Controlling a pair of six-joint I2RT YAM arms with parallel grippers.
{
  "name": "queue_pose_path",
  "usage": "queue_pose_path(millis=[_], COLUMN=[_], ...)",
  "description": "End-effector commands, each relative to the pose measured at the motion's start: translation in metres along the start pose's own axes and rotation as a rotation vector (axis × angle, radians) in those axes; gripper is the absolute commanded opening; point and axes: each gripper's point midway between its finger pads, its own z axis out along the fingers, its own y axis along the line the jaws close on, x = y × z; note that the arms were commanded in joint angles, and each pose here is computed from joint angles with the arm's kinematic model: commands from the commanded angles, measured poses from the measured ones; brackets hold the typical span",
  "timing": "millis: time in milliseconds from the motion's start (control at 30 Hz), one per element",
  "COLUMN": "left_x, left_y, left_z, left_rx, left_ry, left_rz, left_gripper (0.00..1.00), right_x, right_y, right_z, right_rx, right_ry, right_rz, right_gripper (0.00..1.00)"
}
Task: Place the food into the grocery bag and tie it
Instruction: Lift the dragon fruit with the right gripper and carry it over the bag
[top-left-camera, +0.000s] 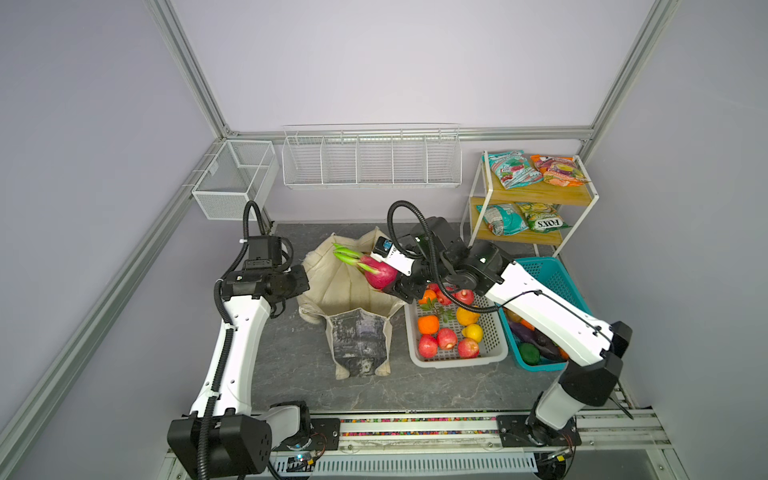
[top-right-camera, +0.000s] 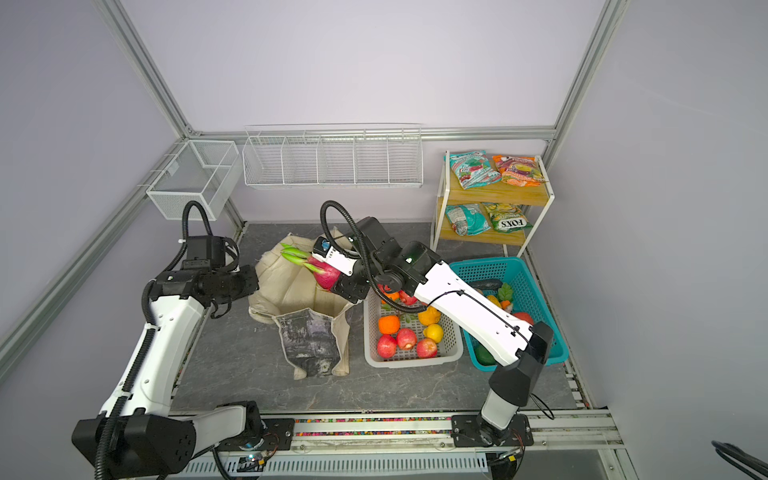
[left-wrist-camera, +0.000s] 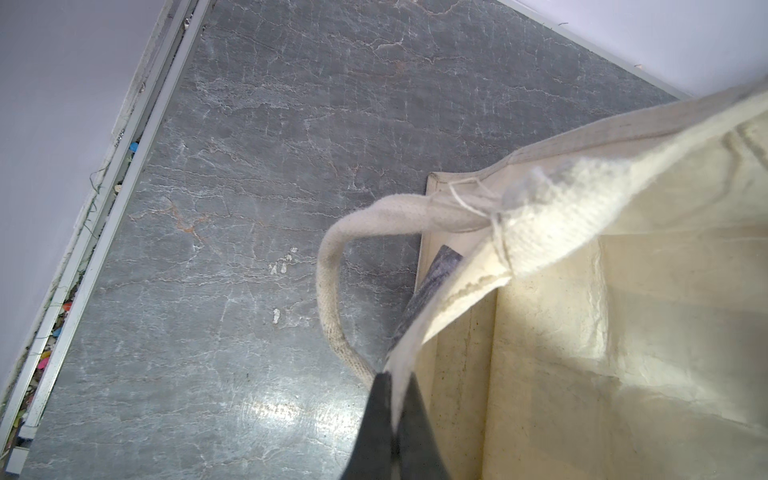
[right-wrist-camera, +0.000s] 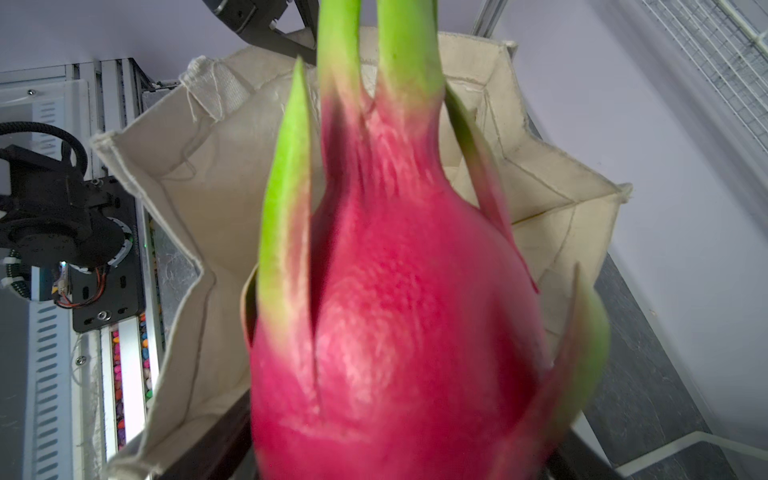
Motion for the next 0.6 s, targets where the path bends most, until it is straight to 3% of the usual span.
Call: queue_pose_path(millis=[0, 300, 567], left_x=[0.002, 0.001, -0.004], left_y=[-0.001, -0.004, -0.004], left_z=[-0.003, -0.003, -0.006], left_rx=[0.017, 0.034, 0.031], left_ry=[-0.008, -0.016, -0.040], left_rz=[0.001, -0.006, -0.019], left_gripper=[0.00, 0.00, 0.00], right_x=[-0.018, -0.015, 0.022], right_y=[0.004, 0.010, 0.017], right_z=[0.004, 0.052, 0.084], right_rx=[-0.038, -0.133, -0.191], right_ry=[-0.044, 0.025, 0.177], right_rz=[-0.037, -0.034, -0.006], right_gripper=[0.77, 0.76, 0.74])
